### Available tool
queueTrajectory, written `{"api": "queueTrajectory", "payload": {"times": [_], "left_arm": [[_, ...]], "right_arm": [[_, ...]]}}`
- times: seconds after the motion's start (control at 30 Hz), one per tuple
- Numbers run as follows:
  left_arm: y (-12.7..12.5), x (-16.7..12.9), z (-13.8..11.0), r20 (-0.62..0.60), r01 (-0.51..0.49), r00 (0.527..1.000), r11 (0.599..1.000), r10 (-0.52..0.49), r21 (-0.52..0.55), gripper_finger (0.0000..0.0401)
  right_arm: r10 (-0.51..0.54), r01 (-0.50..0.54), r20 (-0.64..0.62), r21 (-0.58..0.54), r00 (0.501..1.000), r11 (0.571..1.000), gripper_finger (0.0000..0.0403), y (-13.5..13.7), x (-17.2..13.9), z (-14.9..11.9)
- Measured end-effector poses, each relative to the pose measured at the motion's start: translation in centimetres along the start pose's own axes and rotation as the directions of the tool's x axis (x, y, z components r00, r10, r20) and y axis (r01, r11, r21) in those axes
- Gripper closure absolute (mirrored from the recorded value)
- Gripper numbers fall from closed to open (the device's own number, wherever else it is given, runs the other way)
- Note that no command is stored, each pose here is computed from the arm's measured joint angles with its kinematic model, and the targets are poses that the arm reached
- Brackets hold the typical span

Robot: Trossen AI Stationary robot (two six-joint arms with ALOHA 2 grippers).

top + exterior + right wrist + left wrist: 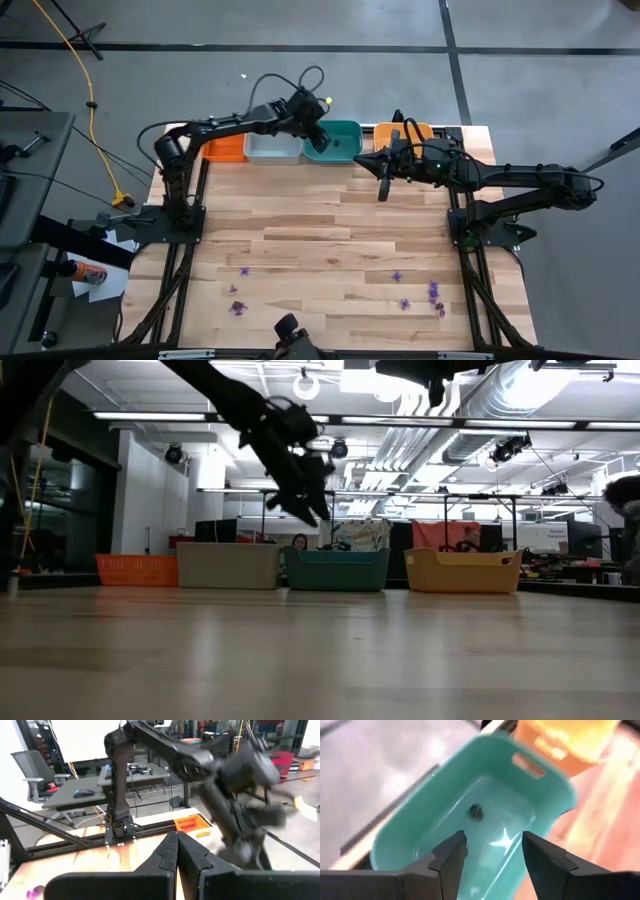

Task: Sort Halloween decoration
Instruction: Put the black skull into the green bin

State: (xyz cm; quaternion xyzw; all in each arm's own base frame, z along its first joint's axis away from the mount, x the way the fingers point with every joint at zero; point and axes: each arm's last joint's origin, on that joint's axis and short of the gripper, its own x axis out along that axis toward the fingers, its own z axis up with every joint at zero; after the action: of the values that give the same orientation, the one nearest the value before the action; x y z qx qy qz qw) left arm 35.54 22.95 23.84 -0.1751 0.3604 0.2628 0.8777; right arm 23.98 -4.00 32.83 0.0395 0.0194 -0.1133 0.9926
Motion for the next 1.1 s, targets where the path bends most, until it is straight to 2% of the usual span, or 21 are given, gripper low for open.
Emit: {"api": "queueTrajectory", "payload": {"times": [0.13, 0.27, 0.37, 0.47, 0.6, 0.73, 0.8, 0.93, 1.03, 1.1], "left_arm": [[-0.7, -3.8, 1.4, 0.082, 0.044, 0.996, 0.998, -0.047, 0.039, 0.0215], [-2.7, -8.5, 2.2, 0.159, 0.173, 0.970, 0.982, -0.183, 0.079, 0.0215], [-4.6, -11.9, 1.4, 0.240, 0.255, 0.931, 0.960, -0.275, 0.112, 0.0215], [-6.7, -14.6, -0.4, 0.347, 0.316, 0.864, 0.929, -0.365, 0.191, 0.0215], [-8.8, -17.2, -4.6, 0.461, 0.406, 0.738, 0.869, -0.494, 0.281, 0.0225], [-9.4, -18.3, -9.3, 0.540, 0.493, 0.639, 0.830, -0.548, 0.260, 0.0255], [-9.3, -18.6, -11.3, 0.579, 0.509, 0.619, 0.832, -0.531, 0.219, 0.0278], [-8.8, -18.9, -14.0, 0.611, 0.469, 0.641, 0.867, -0.464, 0.166, 0.0339], [-8.5, -19.3, -14.8, 0.621, 0.449, 0.633, 0.872, -0.463, 0.192, 0.0387], [-8.3, -19.4, -15.0, 0.624, 0.430, 0.631, 0.877, -0.461, 0.214, 0.0395]], "right_arm": [[-0.025, 0.024, -0.020, -0.009, 1.000, 1.000, 0.0402, -0.1, 0.0, -0.2], [-0.039, 0.039, -0.042, -0.012, 0.998, 0.999, 0.0402, -0.1, 0.0, -0.4], [-0.038, 0.037, -0.050, -0.014, 0.998, 0.999, 0.0402, -0.1, 0.0, -0.5], [-0.033, 0.032, -0.054, -0.017, 0.998, 0.999, 0.0402, -0.1, 0.0, -0.5], [-0.032, 0.029, -0.065, -0.038, 0.997, 0.999, 0.0402, -0.1, 0.0, -0.6], [0.026, -0.029, -0.069, -0.036, 0.997, 0.999, 0.0402, 0.0, 0.0, -0.7], [0.068, -0.070, -0.071, -0.033, 0.995, 0.997, 0.0402, 0.2, 0.0, -0.6], [0.108, -0.110, -0.074, -0.030, 0.991, 0.993, 0.0402, 0.3, 0.0, -0.7], [0.107, -0.110, -0.073, -0.029, 0.992, 0.994, 0.0402, 0.3, 0.0, -0.6], [0.102, -0.103, -0.069, -0.011, 0.992, 0.995, 0.0402, 0.3, 0.0, -0.6]]}}
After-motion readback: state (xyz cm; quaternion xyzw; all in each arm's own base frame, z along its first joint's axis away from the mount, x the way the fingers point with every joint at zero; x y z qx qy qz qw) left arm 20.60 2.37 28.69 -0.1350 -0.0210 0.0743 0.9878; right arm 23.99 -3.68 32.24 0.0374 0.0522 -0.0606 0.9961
